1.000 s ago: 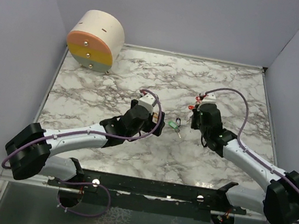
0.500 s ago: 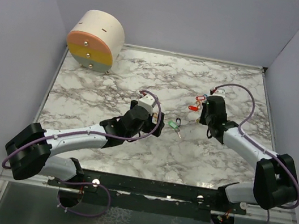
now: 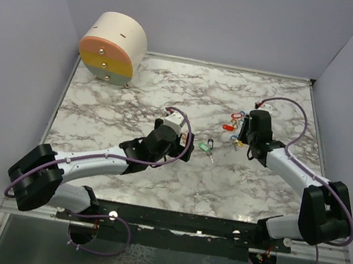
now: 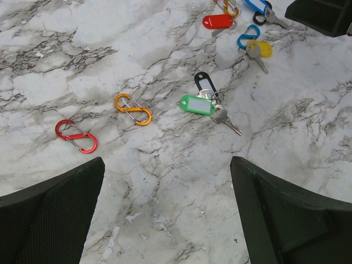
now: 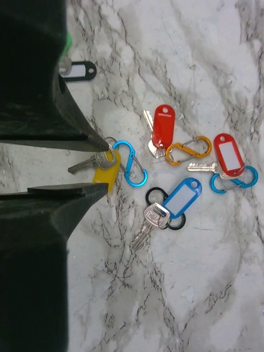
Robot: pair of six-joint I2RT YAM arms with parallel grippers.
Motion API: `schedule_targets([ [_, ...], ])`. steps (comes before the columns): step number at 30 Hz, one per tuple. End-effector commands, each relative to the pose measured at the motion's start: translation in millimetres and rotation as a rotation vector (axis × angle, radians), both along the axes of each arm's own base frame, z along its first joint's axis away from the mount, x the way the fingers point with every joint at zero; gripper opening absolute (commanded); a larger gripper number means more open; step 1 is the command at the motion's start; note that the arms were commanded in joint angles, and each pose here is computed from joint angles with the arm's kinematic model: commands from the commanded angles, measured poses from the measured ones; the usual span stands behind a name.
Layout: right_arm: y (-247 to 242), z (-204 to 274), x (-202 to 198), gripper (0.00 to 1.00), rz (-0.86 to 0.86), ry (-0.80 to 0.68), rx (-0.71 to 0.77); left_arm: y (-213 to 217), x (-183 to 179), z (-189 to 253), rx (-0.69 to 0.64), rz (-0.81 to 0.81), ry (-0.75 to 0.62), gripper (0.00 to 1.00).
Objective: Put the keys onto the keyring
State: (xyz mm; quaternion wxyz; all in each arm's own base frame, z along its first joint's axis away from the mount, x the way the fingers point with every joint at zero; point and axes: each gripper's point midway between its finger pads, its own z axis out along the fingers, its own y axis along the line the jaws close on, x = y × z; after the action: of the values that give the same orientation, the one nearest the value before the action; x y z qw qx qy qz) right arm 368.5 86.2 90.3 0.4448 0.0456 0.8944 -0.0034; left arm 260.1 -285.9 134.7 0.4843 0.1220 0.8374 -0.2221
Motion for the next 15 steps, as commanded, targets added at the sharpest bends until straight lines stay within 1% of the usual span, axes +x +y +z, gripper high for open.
schedule_targets([
  [1,15.5,33.5,1.0,0.34,0.091,-0.104,0.073,-2.7,2.4,1.0,-0.006,0.0,-0.01,0.99],
  [4,34.8,40.4,-6.2,0.35,0.21,-0.114,0.124,-2.0,3.4,-1.3,-0.004,0.006,-0.007,0.99],
  [8,63.1,28.4,-20.9,0.36,0.36,-0.043,0.198,-1.4,5.0,-4.9,0.006,0.013,-0.001,0.99],
  [15,81.5,1.0,-34.6,0.36,0.443,0.026,0.241,-2.2,4.9,-8.3,0.01,0.014,0.006,0.99],
])
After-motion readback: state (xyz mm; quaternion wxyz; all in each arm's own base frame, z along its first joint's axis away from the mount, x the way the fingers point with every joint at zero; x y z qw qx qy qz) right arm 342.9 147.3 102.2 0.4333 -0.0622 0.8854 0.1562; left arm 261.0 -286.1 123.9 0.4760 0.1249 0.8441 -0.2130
